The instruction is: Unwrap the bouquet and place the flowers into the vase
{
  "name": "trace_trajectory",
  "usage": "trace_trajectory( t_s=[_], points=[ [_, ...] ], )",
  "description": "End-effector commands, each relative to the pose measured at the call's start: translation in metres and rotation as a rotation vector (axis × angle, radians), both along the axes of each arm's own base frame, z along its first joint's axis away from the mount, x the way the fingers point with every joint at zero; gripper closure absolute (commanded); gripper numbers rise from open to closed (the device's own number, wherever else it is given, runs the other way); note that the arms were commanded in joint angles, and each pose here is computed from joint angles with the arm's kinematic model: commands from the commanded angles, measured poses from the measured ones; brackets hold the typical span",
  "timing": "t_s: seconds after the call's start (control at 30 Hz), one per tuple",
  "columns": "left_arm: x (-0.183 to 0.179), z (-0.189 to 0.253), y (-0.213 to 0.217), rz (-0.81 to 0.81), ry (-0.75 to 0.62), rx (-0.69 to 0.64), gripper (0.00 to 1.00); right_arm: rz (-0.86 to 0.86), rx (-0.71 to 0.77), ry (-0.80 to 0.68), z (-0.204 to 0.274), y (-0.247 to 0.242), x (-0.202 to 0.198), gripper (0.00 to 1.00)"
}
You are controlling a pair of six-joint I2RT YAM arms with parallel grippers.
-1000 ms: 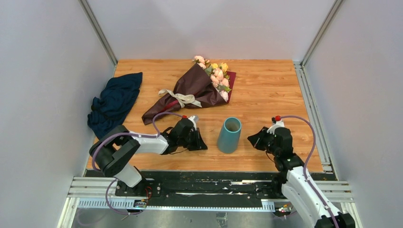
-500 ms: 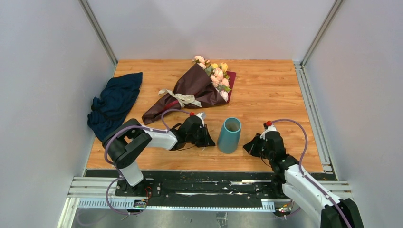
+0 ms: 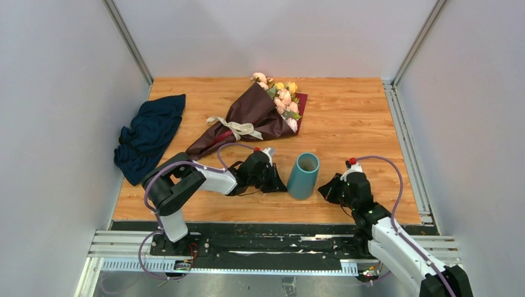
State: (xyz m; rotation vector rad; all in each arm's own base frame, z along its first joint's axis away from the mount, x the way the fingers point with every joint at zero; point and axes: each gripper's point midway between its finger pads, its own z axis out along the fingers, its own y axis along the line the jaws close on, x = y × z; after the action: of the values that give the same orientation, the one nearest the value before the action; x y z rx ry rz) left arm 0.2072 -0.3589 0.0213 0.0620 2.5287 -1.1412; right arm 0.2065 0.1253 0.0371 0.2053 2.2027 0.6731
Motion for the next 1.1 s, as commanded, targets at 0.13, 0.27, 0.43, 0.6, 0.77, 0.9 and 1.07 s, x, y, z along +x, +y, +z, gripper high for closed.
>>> trace_trajectory(
  t_s=[0.13, 0.27, 0.43, 0.6, 0.77, 0.9, 1.07],
  points=[
    [-0.006, -0.014, -0.021, -0.042, 0.042, 0.014, 1.00, -0.008, -0.035, 0.045, -0.008, -0.005, -0.009, 1.00],
    [-0.004, -0.014, -0.030, -0.053, 0.047, 0.005, 1.00, -0.014, -0.038, 0.042, -0.009, -0.007, -0.010, 1.00],
    [0.000, -0.014, -0.039, -0.067, 0.053, -0.008, 1.00, -0.030, -0.055, 0.042, -0.011, -0.010, -0.008, 1.00],
    [0.003, -0.017, -0.046, -0.075, 0.058, -0.011, 1.00, -0.047, -0.070, 0.046, -0.015, -0.013, -0.005, 1.00],
    [0.007, -0.022, -0.055, -0.087, 0.070, -0.014, 1.00, -0.062, -0.080, 0.042, -0.018, -0.015, 0.000, 1.00],
    [0.011, -0.028, -0.062, -0.095, 0.079, -0.016, 1.00, -0.074, -0.079, 0.041, -0.018, -0.015, 0.003, 1.00],
    [0.017, -0.034, -0.067, -0.095, 0.095, -0.019, 1.00, -0.088, -0.078, 0.031, -0.014, -0.016, 0.006, 1.00]
  ],
)
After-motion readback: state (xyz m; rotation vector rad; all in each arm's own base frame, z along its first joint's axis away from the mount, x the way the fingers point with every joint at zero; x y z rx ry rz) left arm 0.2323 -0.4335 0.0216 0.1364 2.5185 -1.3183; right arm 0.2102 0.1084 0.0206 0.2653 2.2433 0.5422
